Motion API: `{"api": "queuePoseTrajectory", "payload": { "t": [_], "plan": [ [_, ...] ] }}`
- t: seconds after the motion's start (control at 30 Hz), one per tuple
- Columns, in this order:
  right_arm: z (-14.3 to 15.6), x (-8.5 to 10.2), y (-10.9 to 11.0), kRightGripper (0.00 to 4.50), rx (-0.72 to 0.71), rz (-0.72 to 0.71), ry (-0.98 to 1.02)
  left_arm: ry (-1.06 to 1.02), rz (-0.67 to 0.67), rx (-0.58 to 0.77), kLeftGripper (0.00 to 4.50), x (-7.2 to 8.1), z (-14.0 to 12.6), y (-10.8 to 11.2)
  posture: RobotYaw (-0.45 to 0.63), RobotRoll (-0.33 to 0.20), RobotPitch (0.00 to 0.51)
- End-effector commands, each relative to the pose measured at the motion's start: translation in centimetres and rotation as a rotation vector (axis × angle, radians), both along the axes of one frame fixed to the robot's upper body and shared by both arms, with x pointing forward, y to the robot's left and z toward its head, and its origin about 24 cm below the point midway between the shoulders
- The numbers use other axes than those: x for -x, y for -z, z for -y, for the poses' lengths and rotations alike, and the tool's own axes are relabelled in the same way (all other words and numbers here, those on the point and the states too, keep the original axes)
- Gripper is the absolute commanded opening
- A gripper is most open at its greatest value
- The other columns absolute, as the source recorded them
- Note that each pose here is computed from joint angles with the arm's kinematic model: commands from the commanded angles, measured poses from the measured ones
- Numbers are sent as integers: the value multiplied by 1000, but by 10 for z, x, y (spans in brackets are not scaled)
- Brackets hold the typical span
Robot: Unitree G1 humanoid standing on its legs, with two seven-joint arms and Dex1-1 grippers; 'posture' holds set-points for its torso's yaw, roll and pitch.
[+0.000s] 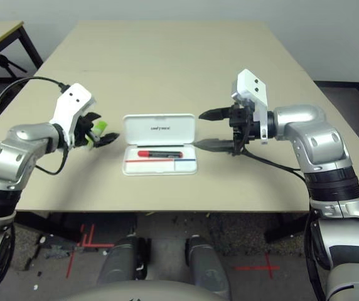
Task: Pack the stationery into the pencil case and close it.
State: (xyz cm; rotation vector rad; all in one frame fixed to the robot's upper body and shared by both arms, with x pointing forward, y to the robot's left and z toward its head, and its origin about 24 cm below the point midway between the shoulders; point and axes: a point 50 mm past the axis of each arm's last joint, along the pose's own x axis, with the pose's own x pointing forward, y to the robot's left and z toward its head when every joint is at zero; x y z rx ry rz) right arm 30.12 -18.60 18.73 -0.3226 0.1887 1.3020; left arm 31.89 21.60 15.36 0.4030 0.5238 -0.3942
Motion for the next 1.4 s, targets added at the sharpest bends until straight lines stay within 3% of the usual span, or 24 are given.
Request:
{"api": "queuePoseTrajectory", "payload": {
  "t": [0.03, 0.43, 0.83, 0.97, 1.17, 1.2, 1.4],
  "plan": [
    [-2, -1, 2, 4453, 11, 2, -8, -72, -64, -4, 4500, -4, -5, 7, 12, 0, 74],
    [-4, -1, 7, 4453, 24, -1, 6, -194, -171, 28, 4500, -31, -13, 18, -11, 0, 74],
    [-3, 0, 8, 4453, 42, 20, 33, -226, -267, 70, 4500, -36, -18, 55, -43, 0, 64],
    [-3, -1, 7, 4500, 41, 33, 38, -222, -269, 74, 3553, -37, -18, 57, -47, 0, 60],
    [-3, -2, 4, 4500, 33, 51, 47, -195, -229, 38, 1252, -38, -21, 48, -47, 0, 60],
    [-3, -3, 4, 4500, 35, 50, 50, -182, -216, 20, 1064, -37, -23, 44, -47, 0, 60],
    [-3, -4, 6, 4500, 49, 44, 56, -93, -181, -59, 1074, -23, -39, 26, -41, 0, 61]
  ]
}}
